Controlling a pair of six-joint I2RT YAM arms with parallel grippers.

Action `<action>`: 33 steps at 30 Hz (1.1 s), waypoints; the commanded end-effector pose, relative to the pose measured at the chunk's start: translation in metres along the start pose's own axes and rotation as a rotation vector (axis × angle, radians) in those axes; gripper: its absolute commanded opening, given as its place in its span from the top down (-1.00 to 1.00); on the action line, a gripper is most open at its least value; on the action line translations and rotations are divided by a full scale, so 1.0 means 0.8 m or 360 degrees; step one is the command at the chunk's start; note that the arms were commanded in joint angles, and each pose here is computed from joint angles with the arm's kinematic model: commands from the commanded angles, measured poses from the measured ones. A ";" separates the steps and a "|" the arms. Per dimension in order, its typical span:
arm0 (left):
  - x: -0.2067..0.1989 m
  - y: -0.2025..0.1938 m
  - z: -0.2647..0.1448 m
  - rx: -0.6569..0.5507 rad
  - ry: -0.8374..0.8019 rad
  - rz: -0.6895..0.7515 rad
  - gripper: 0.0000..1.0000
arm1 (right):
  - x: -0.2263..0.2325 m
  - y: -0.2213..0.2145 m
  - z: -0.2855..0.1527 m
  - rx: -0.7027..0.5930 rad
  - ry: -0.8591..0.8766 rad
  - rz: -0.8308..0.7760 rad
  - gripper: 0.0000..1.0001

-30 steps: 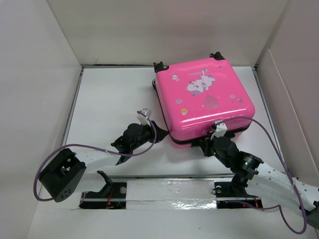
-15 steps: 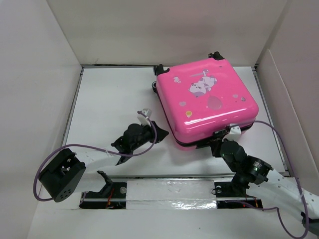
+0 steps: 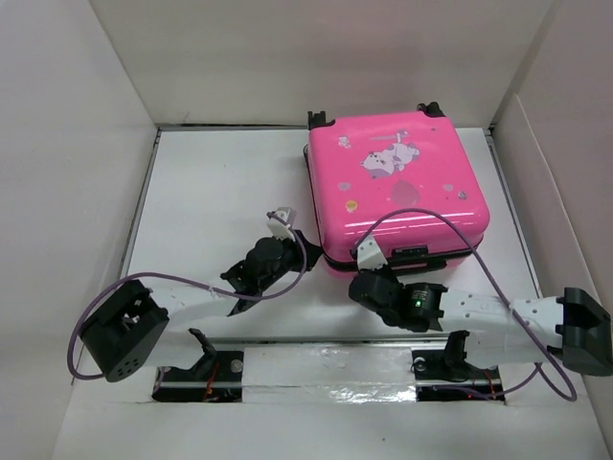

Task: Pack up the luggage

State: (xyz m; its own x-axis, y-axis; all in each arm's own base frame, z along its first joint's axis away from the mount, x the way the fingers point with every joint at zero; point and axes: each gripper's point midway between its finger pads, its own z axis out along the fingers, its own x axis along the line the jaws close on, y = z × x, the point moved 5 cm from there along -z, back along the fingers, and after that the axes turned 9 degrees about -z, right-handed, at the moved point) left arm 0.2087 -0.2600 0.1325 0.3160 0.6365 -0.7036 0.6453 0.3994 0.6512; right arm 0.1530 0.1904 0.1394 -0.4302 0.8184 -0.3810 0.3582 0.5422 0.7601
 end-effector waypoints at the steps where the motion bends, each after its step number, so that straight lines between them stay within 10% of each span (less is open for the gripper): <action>1: -0.084 0.010 0.013 0.0065 -0.0393 -0.0001 0.79 | 0.115 0.095 -0.058 -0.0364 0.0825 0.0207 1.00; 14: -0.069 0.023 0.020 -0.0023 -0.0284 -0.0060 0.83 | 0.006 0.062 -0.081 -0.0417 0.0471 0.0465 1.00; 18: -0.074 0.007 0.019 0.0027 -0.0332 -0.0094 0.83 | 0.028 0.086 -0.089 -0.0627 0.0736 0.0502 1.00; 24: -0.090 0.014 0.022 0.0020 -0.0376 -0.0073 0.79 | 0.066 0.073 -0.063 -0.0388 0.0662 0.0350 1.00; 33: -0.030 0.195 -0.011 -0.0688 -0.0008 -0.0277 -0.30 | 0.007 0.052 -0.072 -0.0504 0.0524 0.0495 1.00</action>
State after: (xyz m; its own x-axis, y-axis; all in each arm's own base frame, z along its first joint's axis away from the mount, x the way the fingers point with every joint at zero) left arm 0.2634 -0.2290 0.1932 0.2209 0.5971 -0.7711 0.5081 0.6044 0.6136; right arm 0.1101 0.2233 0.1892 -0.6499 0.7599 0.0112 0.2805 0.2262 0.9328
